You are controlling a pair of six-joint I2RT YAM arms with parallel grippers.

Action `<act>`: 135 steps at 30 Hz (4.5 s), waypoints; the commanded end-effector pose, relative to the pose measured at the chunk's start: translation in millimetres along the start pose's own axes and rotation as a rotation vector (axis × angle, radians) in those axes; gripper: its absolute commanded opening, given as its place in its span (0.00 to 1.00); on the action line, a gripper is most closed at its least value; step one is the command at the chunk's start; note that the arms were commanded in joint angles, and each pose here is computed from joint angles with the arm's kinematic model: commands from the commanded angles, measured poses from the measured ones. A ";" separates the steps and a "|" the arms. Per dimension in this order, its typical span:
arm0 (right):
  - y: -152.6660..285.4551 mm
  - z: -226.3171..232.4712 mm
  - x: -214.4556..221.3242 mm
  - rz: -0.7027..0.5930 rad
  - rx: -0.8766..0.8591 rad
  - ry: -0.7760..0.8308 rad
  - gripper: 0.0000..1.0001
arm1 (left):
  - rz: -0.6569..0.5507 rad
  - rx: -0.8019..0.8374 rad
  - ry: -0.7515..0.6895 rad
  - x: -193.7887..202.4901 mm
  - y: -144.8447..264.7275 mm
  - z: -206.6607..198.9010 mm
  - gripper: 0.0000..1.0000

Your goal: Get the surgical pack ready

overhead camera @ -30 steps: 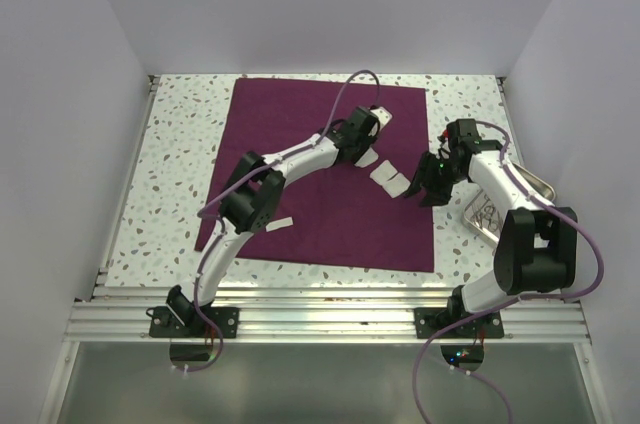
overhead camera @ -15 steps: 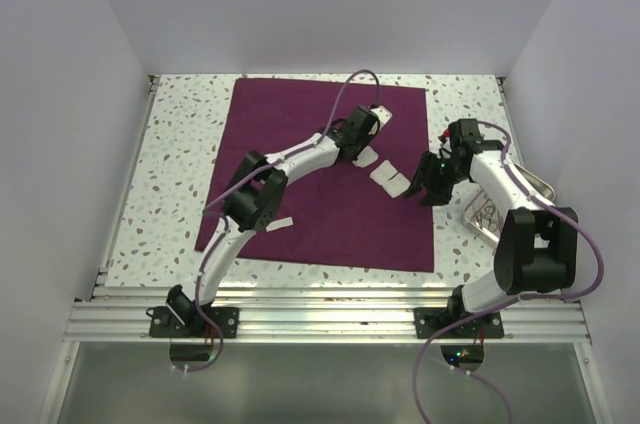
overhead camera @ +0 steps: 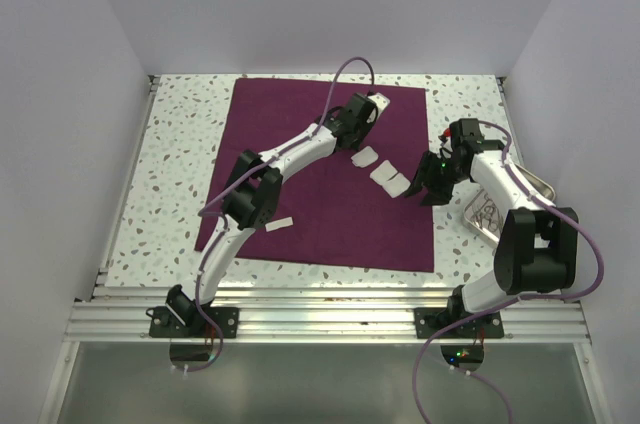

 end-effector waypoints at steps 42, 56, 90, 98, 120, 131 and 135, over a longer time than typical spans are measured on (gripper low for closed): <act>-9.0 4.8 -3.8 0.026 -0.046 -0.004 0.52 | -0.063 0.207 0.291 -42.1 34.9 -42.9 0.00; -11.4 4.9 -3.5 0.035 -0.051 -0.008 0.51 | -0.037 0.206 0.266 -32.3 25.1 -50.3 0.14; -9.6 6.8 -1.4 0.053 -0.066 -0.003 0.51 | -0.122 0.123 -0.114 -21.8 78.4 -44.8 0.47; -11.3 7.4 -3.9 0.061 -0.059 -0.001 0.51 | -0.111 0.115 -0.176 -21.1 66.4 -61.7 0.49; -15.3 7.7 -6.0 0.067 -0.056 -0.011 0.51 | -0.073 0.043 -0.253 -6.8 36.4 -64.8 0.41; -15.9 6.4 -4.2 0.078 -0.050 -0.018 0.51 | -0.070 0.006 -0.268 -1.9 25.8 -64.6 0.34; -15.0 7.5 -5.5 0.076 -0.053 -0.022 0.51 | -0.065 -0.014 -0.282 -0.4 23.3 -62.0 0.29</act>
Point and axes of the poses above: each gripper's point midway between its finger pads, its own y axis back along the fingers, its own z axis along the line the jaws close on, x = y × z, the point moved 6 cm from there along y, back along the fingers, and after that the axes turned 11 degrees about -y, right-handed, at the moved point
